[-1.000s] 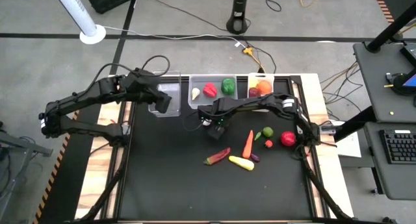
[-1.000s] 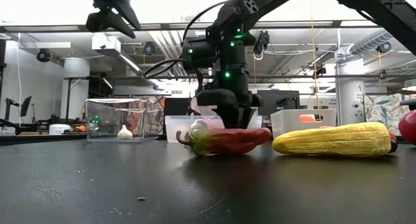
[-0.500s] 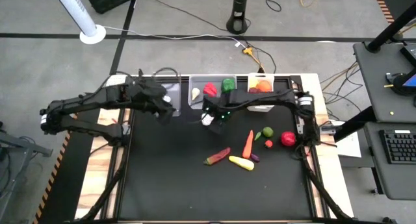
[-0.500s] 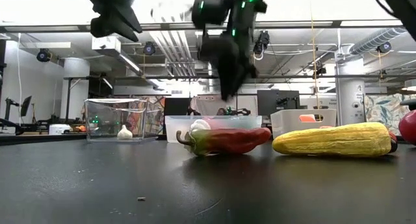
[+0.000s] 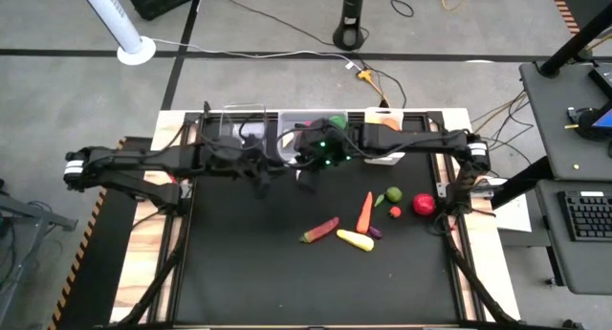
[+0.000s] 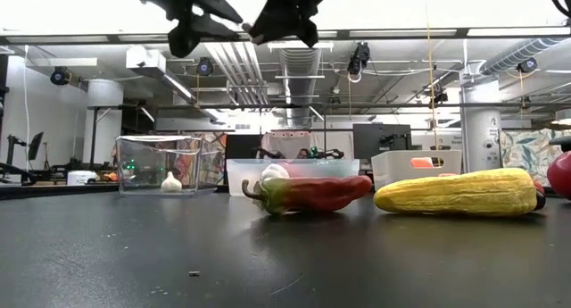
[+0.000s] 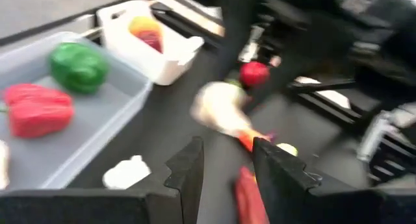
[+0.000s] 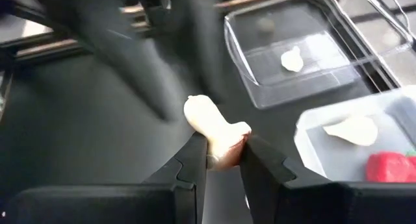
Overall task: Sort produce into baskets
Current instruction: Put the brown mushroom into the glass bin
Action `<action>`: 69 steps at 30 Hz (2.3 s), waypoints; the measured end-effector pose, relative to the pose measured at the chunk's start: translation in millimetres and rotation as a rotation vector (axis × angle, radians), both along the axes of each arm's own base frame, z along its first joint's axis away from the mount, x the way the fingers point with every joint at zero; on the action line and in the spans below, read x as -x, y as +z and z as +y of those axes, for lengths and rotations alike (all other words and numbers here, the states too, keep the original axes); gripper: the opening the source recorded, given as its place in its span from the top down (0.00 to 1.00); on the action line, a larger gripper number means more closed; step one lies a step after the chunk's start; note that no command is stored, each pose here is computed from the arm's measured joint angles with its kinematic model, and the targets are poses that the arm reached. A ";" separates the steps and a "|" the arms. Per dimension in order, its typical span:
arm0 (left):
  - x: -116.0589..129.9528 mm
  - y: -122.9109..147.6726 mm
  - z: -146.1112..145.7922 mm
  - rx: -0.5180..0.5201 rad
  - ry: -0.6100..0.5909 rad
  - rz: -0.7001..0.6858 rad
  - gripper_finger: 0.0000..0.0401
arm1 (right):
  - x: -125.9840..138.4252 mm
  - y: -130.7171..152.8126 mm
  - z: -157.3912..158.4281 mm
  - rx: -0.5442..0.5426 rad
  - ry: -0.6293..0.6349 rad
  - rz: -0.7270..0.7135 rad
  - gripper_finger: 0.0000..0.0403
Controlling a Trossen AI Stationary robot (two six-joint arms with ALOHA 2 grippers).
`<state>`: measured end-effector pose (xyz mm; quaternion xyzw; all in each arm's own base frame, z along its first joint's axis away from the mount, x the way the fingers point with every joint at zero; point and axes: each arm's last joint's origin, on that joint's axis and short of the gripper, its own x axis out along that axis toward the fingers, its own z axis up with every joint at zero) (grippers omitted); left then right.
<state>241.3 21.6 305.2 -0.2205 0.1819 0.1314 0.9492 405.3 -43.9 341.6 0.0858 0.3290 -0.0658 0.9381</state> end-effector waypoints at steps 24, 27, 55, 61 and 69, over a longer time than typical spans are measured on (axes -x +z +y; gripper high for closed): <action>-3.5 6.5 0.4 -0.121 0.011 -0.056 0.56 | 0.3 -0.4 0.8 -0.007 -0.007 0.005 0.83; -3.3 5.6 0.6 -0.124 0.010 -0.046 0.58 | 0.3 -0.4 0.8 -0.008 -0.007 0.005 0.83; -11.5 1.0 0.4 -0.106 -0.008 -0.015 0.96 | 0.2 -0.2 0.7 -0.013 -0.014 0.002 0.83; -9.3 6.8 0.4 -0.118 -0.015 -0.004 1.00 | 0.5 1.6 0.8 -0.012 -0.013 -0.007 0.83; -9.2 7.3 -0.4 -0.103 -0.030 -0.001 1.00 | 0.6 0.9 0.8 -0.012 -0.011 -0.002 0.82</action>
